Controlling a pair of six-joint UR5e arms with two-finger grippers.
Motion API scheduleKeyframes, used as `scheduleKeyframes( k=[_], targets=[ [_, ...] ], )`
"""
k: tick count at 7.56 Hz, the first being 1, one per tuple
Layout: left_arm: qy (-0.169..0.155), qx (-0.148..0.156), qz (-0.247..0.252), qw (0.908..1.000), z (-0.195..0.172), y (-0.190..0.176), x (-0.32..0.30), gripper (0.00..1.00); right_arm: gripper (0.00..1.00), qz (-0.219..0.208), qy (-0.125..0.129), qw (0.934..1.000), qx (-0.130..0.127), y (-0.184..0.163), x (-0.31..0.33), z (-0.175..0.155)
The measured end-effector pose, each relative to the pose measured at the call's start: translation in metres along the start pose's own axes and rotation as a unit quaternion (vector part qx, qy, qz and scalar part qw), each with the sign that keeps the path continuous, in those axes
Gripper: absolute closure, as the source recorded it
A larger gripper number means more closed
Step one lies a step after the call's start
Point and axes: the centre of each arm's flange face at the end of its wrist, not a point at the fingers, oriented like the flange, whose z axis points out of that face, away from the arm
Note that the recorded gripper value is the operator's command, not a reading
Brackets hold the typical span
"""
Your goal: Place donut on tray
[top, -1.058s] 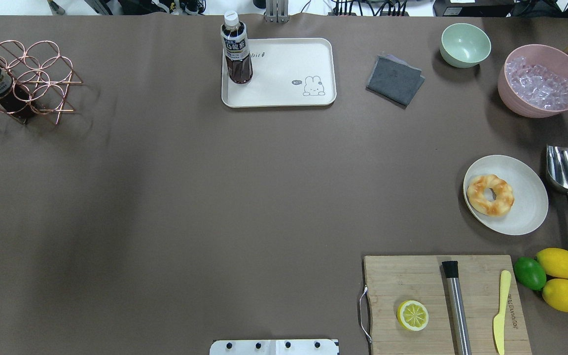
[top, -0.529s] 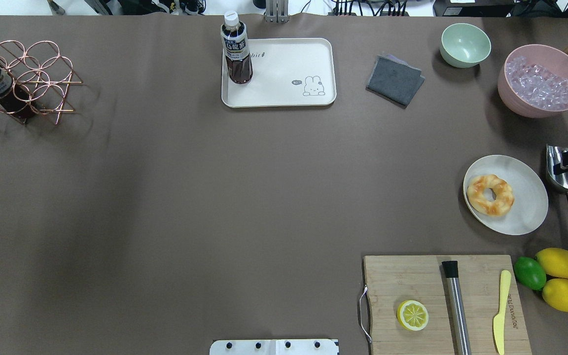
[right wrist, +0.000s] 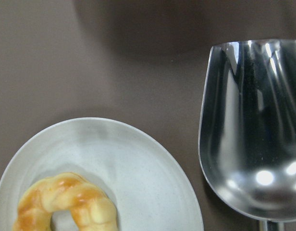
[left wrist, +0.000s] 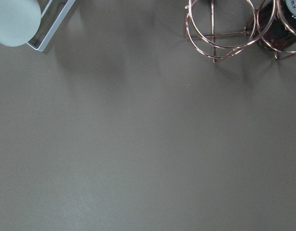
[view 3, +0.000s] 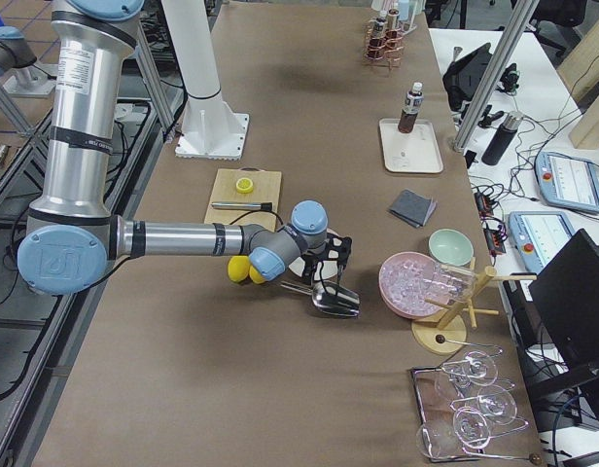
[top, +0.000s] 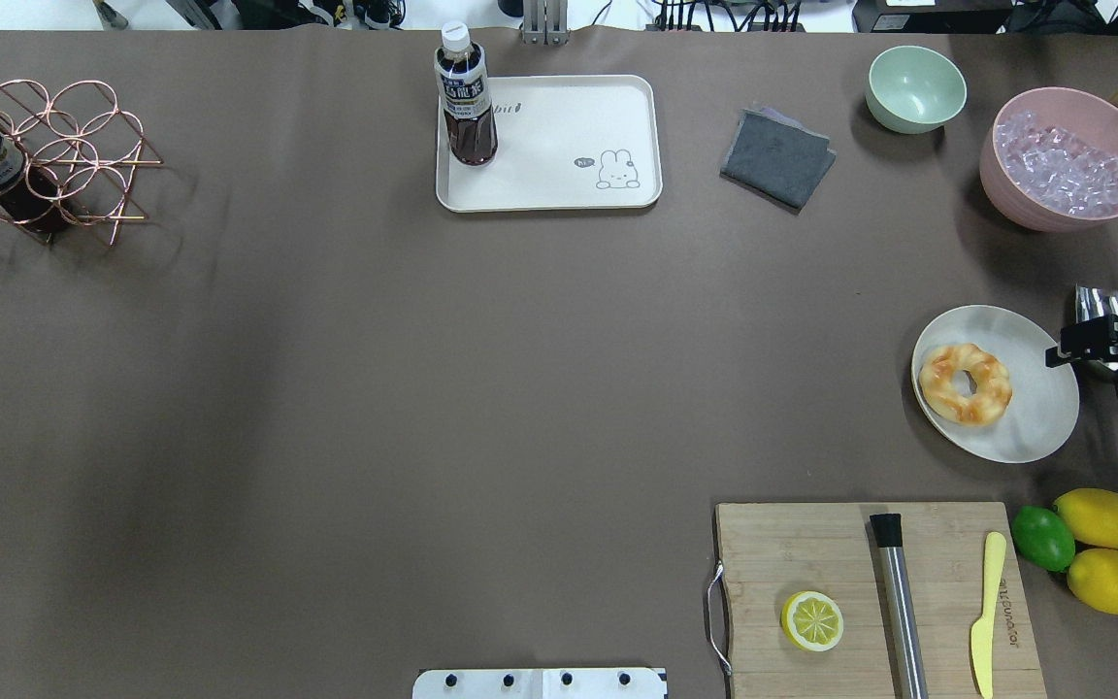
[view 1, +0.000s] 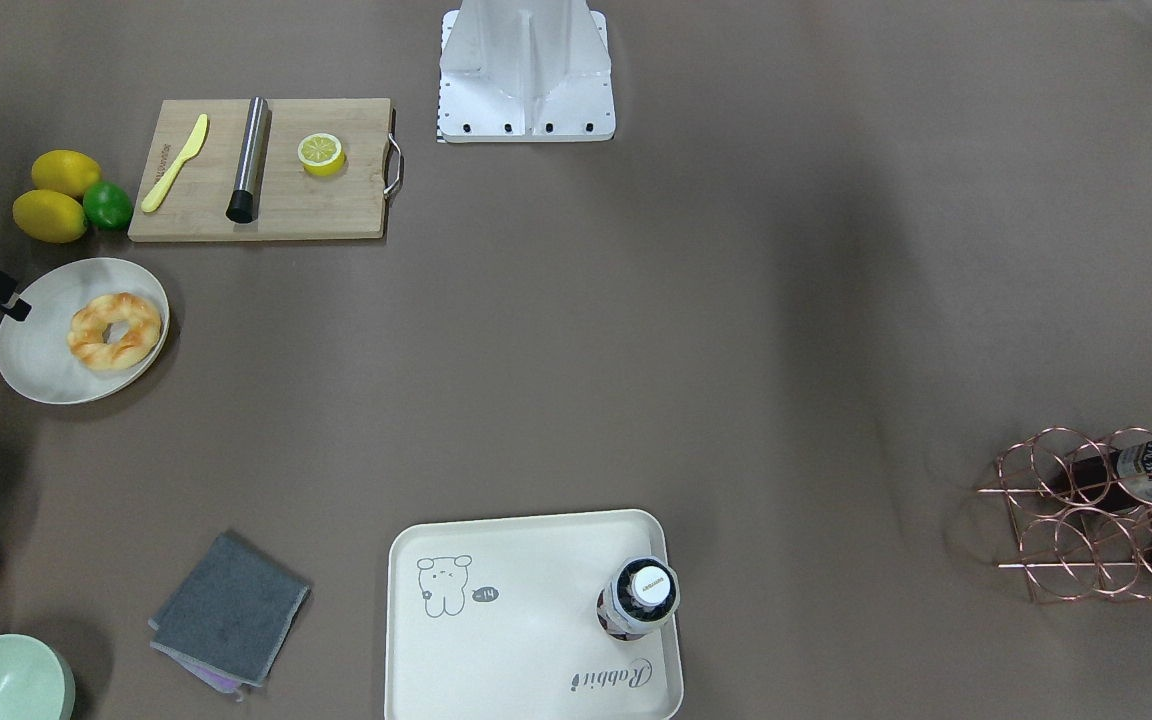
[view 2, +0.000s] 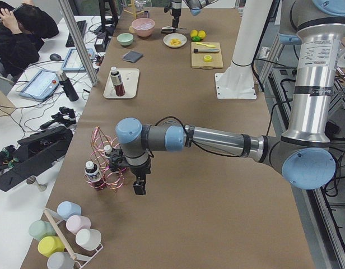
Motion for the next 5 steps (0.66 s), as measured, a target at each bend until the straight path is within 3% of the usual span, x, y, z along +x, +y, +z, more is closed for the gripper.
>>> scheduleKeyframes(
  k=[5],
  targets=[
    [0.0, -0.002, 0.001, 1.0, 0.0021, -0.0015, 0.0006, 0.02, 0.0, 0.003, 0.005, 1.0, -0.007, 0.0086, 0.002, 0.0153]
  ],
)
